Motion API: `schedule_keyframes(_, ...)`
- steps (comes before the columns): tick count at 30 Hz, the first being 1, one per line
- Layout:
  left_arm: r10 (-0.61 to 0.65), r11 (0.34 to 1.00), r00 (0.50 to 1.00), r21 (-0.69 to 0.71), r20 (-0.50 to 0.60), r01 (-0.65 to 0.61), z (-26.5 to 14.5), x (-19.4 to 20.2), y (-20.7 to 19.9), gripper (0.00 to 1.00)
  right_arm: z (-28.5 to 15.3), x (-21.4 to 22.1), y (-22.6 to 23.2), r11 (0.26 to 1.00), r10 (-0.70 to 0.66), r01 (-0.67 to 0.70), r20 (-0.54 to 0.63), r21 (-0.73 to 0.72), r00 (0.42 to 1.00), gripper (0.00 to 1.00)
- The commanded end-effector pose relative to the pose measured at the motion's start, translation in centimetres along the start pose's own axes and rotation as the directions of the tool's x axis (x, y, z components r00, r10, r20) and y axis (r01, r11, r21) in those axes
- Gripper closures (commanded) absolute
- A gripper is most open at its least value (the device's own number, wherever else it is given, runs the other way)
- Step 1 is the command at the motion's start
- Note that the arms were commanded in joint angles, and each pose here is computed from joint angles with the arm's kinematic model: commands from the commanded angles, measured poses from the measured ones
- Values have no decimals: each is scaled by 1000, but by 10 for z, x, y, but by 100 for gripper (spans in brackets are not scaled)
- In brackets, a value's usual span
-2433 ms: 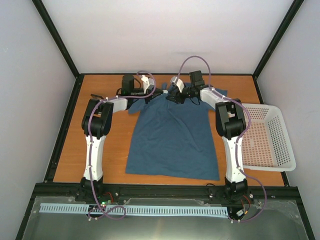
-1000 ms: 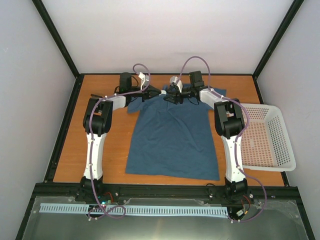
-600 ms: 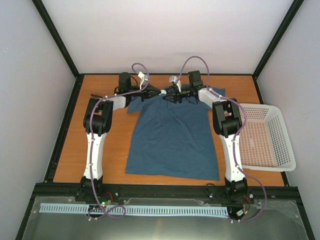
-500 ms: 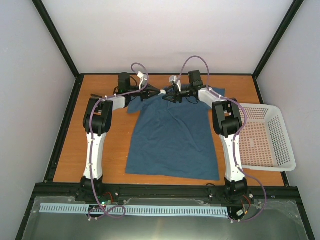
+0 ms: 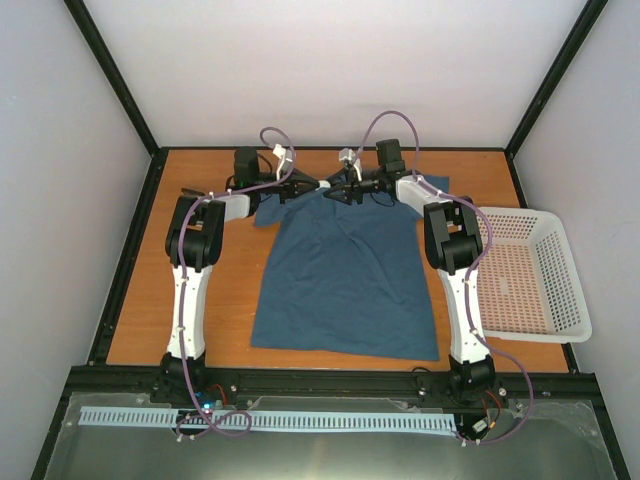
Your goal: Pin the brooch onto the clothing
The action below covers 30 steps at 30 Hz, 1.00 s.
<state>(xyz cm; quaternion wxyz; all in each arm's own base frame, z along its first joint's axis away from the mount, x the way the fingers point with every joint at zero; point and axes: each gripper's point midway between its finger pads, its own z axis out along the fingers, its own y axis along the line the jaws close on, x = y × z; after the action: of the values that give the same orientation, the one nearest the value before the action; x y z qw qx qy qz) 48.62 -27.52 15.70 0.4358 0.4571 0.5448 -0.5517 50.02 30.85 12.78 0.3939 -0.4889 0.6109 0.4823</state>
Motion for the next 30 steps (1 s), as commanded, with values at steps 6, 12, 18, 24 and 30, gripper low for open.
schedule_keyframes(6,41,997,999,65,4,-41,3,0,-17,99,3,-12,-6,1000,6,-5,34,-19,999,51)
schedule_keyframes(12,84,994,996,65,6,-85,9,-1,-23,99,7,-9,-16,997,75,-75,22,-10,997,54)
schedule_keyframes(18,159,986,987,45,-7,-158,19,-3,-30,99,8,-12,-29,990,140,-140,15,9,990,56)
schedule_keyframes(24,205,978,978,40,-35,-204,33,-1,-31,99,1,-30,-34,979,202,-201,50,-12,978,54)
schedule_keyframes(30,206,978,977,35,-45,-205,36,3,-32,99,-7,-42,-29,970,241,-237,74,-64,968,47)
